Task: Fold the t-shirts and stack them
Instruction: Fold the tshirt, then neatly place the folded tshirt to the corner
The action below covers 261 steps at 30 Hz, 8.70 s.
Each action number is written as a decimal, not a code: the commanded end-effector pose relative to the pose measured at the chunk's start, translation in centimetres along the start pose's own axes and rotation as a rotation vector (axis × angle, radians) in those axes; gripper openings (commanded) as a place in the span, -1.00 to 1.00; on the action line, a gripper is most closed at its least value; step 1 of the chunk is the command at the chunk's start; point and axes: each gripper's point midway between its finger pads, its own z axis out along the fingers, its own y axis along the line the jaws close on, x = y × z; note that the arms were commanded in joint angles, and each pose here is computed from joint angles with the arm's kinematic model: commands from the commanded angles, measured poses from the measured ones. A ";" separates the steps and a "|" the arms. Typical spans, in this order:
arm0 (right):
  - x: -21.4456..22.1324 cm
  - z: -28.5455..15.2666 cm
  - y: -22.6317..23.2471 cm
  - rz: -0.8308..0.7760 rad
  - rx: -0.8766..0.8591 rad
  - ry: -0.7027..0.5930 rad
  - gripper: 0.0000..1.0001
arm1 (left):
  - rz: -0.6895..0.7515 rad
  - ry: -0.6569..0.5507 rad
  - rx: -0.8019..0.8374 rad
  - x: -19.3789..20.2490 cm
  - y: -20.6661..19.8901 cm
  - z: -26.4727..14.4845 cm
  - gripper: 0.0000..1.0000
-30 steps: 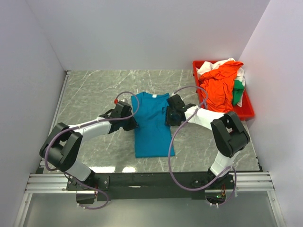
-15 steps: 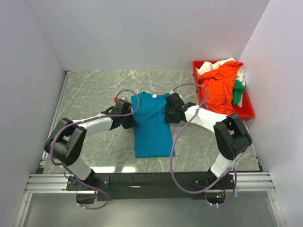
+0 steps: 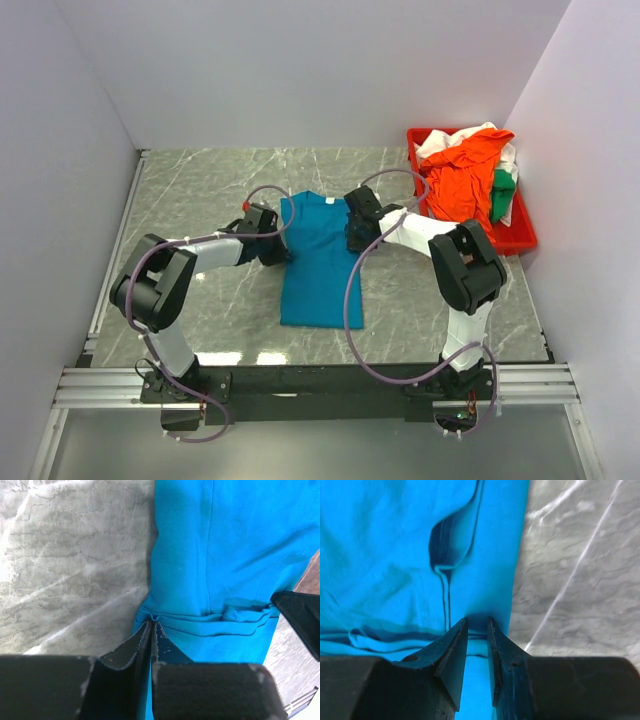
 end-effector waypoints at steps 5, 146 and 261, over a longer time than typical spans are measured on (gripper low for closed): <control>-2.0 -0.5 -1.8 0.030 0.029 -0.031 -0.40 | 0.026 -0.027 -0.023 -1.4 0.5 -0.7 -0.75; 12.9 -23.1 -1.0 0.090 -0.559 -0.208 -1.00 | 0.165 0.000 0.234 12.3 -2.3 -18.8 -0.99; -5.7 -14.0 2.8 0.099 -0.380 -0.248 0.03 | -0.206 0.012 -0.036 -5.2 0.9 2.6 -0.99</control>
